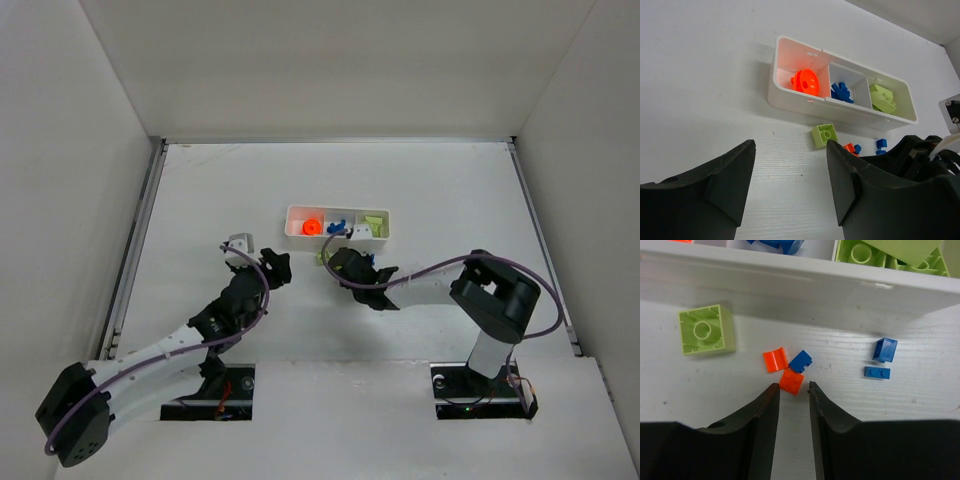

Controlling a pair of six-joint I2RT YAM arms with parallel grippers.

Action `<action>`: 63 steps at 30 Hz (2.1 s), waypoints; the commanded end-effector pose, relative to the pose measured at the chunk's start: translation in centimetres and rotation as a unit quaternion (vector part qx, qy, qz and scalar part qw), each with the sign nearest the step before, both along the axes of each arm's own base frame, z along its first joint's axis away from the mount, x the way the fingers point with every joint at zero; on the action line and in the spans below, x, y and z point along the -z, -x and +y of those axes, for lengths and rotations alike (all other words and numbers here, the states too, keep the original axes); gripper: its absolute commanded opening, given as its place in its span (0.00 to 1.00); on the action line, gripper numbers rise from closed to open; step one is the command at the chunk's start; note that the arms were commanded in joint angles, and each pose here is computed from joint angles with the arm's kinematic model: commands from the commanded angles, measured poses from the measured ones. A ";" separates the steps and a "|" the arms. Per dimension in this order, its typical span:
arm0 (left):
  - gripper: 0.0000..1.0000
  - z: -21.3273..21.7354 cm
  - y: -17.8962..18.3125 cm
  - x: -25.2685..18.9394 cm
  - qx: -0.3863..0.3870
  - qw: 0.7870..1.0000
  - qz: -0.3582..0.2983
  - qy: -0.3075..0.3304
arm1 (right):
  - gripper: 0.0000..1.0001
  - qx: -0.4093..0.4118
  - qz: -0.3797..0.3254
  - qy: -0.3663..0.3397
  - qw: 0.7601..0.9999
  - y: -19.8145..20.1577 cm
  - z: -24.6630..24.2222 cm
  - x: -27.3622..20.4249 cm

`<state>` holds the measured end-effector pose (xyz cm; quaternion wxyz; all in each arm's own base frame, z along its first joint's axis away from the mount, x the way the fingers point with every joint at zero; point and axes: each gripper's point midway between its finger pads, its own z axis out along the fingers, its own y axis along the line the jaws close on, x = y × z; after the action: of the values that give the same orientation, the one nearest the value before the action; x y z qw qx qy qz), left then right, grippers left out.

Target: Sort the legos into containers by color

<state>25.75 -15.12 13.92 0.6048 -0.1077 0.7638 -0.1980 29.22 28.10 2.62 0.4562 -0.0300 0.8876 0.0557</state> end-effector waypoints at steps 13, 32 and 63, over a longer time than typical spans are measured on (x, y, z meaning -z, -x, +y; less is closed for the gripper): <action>0.62 1.4 -1.2 1.3 -0.056 0.997 0.045 -0.036 | 0.42 0.003 -0.006 -0.014 1.000 -0.5 1.2 -0.3; 0.46 0.9 -1.1 -0.1 -0.051 0.998 0.031 -0.019 | 0.38 0.017 0.000 0.004 1.000 -1.0 0.8 1.6; 0.23 0.3 -0.6 -1.1 -0.026 0.999 0.021 -0.022 | 0.24 -0.051 -0.068 -0.098 0.992 0.4 4.4 -12.0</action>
<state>25.92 -14.60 12.99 0.5812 -0.1176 0.7905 -0.1532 28.13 32.00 13.04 0.5069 -0.0245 0.8458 0.1646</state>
